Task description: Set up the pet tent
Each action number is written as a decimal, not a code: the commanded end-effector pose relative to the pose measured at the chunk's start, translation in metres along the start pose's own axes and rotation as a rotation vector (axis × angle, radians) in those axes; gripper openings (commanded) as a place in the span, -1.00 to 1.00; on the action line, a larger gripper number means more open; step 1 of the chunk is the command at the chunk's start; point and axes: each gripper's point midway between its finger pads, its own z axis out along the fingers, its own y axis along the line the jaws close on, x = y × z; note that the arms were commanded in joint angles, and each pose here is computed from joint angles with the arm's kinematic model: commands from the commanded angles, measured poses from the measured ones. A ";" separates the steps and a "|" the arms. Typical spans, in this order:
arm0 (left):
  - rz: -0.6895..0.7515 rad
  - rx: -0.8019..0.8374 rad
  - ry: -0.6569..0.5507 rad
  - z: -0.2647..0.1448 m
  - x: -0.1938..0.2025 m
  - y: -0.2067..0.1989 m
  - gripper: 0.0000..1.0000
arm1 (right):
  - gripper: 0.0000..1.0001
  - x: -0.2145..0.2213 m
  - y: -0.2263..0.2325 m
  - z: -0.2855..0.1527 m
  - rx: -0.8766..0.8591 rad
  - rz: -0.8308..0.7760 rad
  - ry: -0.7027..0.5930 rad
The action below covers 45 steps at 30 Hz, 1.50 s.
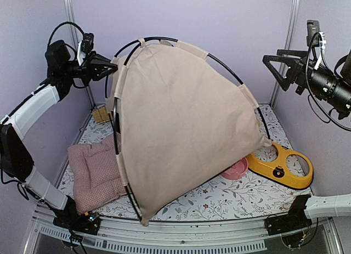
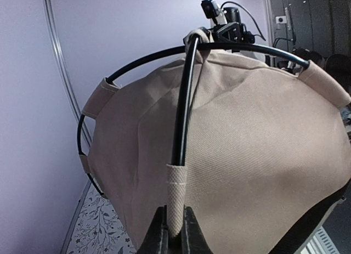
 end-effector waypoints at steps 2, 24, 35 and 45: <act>-0.004 0.150 0.031 0.001 -0.009 -0.025 -1.00 | 0.98 0.050 0.032 0.036 -0.190 -0.004 0.227; -0.133 0.233 0.159 0.028 0.038 -0.048 -0.99 | 0.95 0.049 0.015 0.084 -0.084 -0.037 0.261; -0.138 0.248 0.163 0.031 0.034 -0.054 -0.99 | 0.94 0.036 -0.020 0.087 0.130 -0.019 0.245; -0.144 0.267 0.143 0.029 0.027 -0.063 -0.97 | 0.93 0.003 -0.007 0.072 0.053 -0.070 0.156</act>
